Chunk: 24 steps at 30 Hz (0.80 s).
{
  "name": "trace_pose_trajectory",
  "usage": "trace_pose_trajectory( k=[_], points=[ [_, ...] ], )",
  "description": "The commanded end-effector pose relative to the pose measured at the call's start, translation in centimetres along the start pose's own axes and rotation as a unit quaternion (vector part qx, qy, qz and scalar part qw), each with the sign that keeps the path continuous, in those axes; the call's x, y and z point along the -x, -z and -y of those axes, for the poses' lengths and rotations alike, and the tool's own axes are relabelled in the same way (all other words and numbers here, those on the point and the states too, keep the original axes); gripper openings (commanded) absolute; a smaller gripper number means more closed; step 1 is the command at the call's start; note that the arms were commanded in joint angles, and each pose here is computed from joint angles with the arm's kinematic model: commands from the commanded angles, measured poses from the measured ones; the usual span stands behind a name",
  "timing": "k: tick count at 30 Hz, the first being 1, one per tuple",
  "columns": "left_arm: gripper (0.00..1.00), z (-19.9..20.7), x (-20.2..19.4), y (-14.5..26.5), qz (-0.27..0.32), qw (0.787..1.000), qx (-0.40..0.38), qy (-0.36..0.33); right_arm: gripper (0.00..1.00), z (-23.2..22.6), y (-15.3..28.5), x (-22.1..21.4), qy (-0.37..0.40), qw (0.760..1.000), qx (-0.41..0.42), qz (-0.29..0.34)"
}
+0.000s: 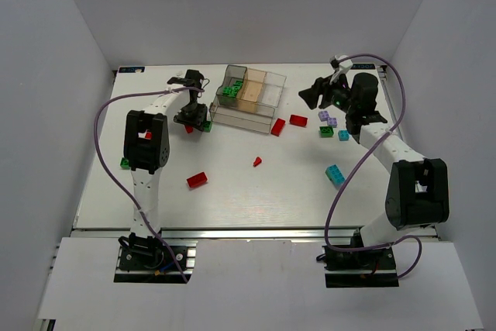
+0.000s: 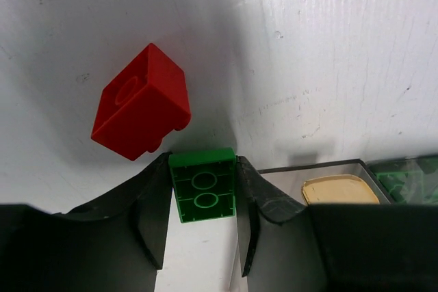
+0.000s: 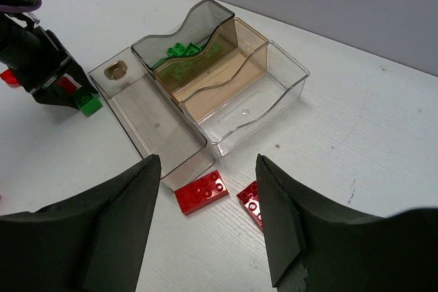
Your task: Sort the legos into containers by color
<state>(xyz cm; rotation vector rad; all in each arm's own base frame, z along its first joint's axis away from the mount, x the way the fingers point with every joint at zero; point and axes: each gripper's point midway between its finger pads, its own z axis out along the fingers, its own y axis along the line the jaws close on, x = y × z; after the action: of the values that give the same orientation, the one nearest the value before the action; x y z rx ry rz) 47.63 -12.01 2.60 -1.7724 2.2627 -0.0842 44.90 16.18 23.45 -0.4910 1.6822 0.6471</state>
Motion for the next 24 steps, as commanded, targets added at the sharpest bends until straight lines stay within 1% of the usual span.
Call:
trace_pose_trajectory(
  k=[1, 2, 3, 5, 6, 7, 9, 10, 12, 13, 14, 16, 17, 18, 19, 20, 21, 22, 23, 24],
  points=[
    [0.33, -0.1, 1.0, 1.7, 0.013, 1.0, -0.01, 0.006, 0.63, -0.7, 0.8, 2.5, 0.023, 0.999, 0.013, 0.033],
    [0.29, 0.1, 1.3, 2.1, 0.019, 1.0, -0.018, 0.001, 0.63, -0.5, 0.9, 2.4, 0.024, 0.999, 0.012, 0.031],
    [0.22, 0.7, 1.9, 3.4, 0.029, 0.999, -0.036, -0.002, 0.63, -0.7, 0.9, 2.4, 0.027, 0.999, 0.015, 0.03],
    [0.15, 1.6, 2.5, 5.0, 0.042, 0.997, -0.066, -0.023, 0.63, -0.5, 1.0, 2.2, 0.035, 0.999, 0.014, 0.026],
    [0.12, 2.2, 3.3, 6.9, 0.055, 0.994, -0.089, -0.026, 0.64, -0.4, 1.0, 2.0, 0.038, 0.999, 0.013, 0.023],
    [0.06, 2.8, 3.6, 7.8, 0.062, 0.992, -0.109, -0.033, 0.64, -0.4, 1.1, 1.9, 0.039, 0.999, 0.013, 0.021],
    [0.0, 3.2, 4.2, 9.4, 0.076, 0.986, -0.135, -0.064, 0.64, -0.3, 1.1, 1.8, 0.039, 0.999, 0.01, 0.018],
    [0.0, 3.6, 4.8, 10.9, 0.088, 0.982, -0.153, -0.07, 0.64, -0.1, 1.2, 1.5, 0.038, 0.999, 0.007, 0.015],
    [0.0, 4.1, 5.4, 12.2, 0.107, 0.974, -0.176, -0.096, 0.64, -0.1, 1.2, 1.3, 0.036, 0.999, 0.007, 0.012],
    [0.0, 5.1, 5.8, 13.4, 0.118, 0.967, -0.201, -0.104, 0.63, 0.0, 1.2, 1.2, 0.035, 0.999, 0.006, 0.01],
    [0.0, 5.4, 6.0, 13.8, 0.129, 0.96, -0.211, -0.128, 0.64, 0.0, 1.2, 1.1, 0.034, 0.999, 0.006, 0.009],
    [0.0, 7.0, 6.0, 15.1, 0.144, 0.947, -0.248, -0.148, 0.64, 0.0, 1.2, 0.9, 0.032, 0.999, 0.006, 0.007],
    [0.0, 7.5, 5.3, 15.6, 0.146, 0.937, -0.261, -0.18, 0.64, -0.1, 1.1, 0.8, 0.032, 0.999, 0.008, 0.006],
    [0.0, 8.2, 5.1, 16.0, 0.146, 0.93, -0.278, -0.191, 0.64, 0.0, 1.1, 0.7, 0.031, 0.999, 0.007, 0.005],
    [0.0, 9.7, 4.8, 16.7, 0.145, 0.918, -0.312, -0.199, 0.64, 0.2, 1.2, 0.7, 0.03, 1.0, 0.005, 0.004],
    [0.0, 10.4, 3.7, 16.6, 0.13, 0.905, -0.333, -0.233, 0.63, 0.1, 1.2, 0.7, 0.045, 0.999, 0.007, 0.003],
    [0.0, 11.3, 3.1, 16.9, 0.124, 0.892, -0.355, -0.25, 0.64, 0.9, 1.4, 0.6, 0.045, 0.999, -0.001, 0.002],
    [0.0, 12.9, 2.9, 18.1, 0.127, 0.875, -0.389, -0.259, 0.64, 0.2, 1.2, 0.5, 0.046, 0.999, 0.005, 0.0],
    [0.0, 13.8, 1.8, 17.4, 0.115, 0.861, -0.403, -0.29, 0.64, 0.3, 1.2, 0.4, 0.046, 0.999, 0.005, -0.001],
    [0.01, 14.5, 1.4, 17.4, 0.111, 0.853, -0.413, -0.3, 0.65, 0.5, 1.2, 0.3, 0.046, 0.999, 0.001, -0.003]
  ],
)
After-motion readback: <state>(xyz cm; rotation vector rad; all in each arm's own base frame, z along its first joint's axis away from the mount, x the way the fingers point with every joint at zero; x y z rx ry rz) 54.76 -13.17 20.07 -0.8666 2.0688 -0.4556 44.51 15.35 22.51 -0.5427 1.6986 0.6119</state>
